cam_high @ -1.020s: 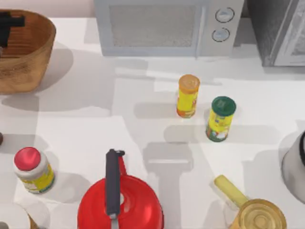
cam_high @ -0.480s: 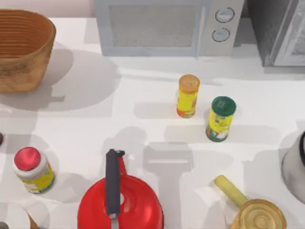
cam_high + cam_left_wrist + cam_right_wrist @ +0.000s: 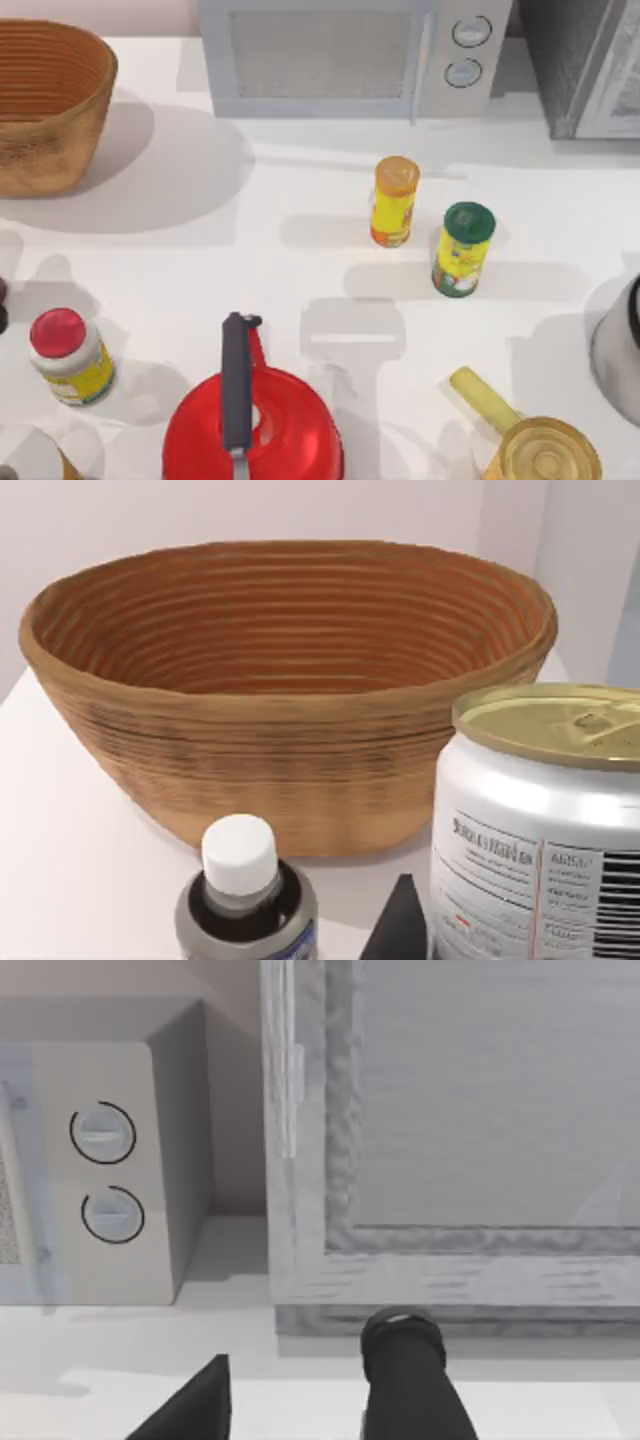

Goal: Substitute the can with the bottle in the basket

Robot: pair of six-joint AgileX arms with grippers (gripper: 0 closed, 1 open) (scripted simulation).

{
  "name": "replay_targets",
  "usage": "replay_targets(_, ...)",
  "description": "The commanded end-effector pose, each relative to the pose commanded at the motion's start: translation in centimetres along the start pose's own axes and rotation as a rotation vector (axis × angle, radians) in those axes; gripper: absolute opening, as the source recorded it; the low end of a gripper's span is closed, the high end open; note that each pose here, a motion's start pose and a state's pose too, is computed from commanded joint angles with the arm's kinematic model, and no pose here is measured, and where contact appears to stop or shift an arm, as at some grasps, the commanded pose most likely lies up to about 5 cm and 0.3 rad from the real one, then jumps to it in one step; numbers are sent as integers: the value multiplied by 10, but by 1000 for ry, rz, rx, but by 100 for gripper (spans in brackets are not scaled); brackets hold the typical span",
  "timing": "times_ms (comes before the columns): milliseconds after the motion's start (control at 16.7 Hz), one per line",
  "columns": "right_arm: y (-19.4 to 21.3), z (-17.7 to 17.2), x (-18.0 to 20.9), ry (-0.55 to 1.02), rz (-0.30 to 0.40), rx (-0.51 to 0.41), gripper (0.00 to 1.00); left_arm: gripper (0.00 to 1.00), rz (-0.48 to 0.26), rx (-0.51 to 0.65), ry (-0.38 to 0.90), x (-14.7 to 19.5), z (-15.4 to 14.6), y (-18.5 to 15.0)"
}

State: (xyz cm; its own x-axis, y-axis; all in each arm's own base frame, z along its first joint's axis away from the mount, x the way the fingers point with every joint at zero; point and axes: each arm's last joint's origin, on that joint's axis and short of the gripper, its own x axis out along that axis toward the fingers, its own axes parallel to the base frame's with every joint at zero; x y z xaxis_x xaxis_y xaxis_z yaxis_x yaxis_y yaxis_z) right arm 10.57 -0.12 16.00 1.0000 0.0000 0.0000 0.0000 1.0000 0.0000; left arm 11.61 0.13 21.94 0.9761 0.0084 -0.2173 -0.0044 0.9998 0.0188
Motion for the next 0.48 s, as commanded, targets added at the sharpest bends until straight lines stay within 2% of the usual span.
replay_targets(240, 0, 0, 0, 0, 0, 0, 100, 0, -4, -13, -164, 0, -47, -3)
replay_targets(480, 0, 0, 0, 0, 0, 0, 100, 0, -6, -18, -219, 3, -60, -4)
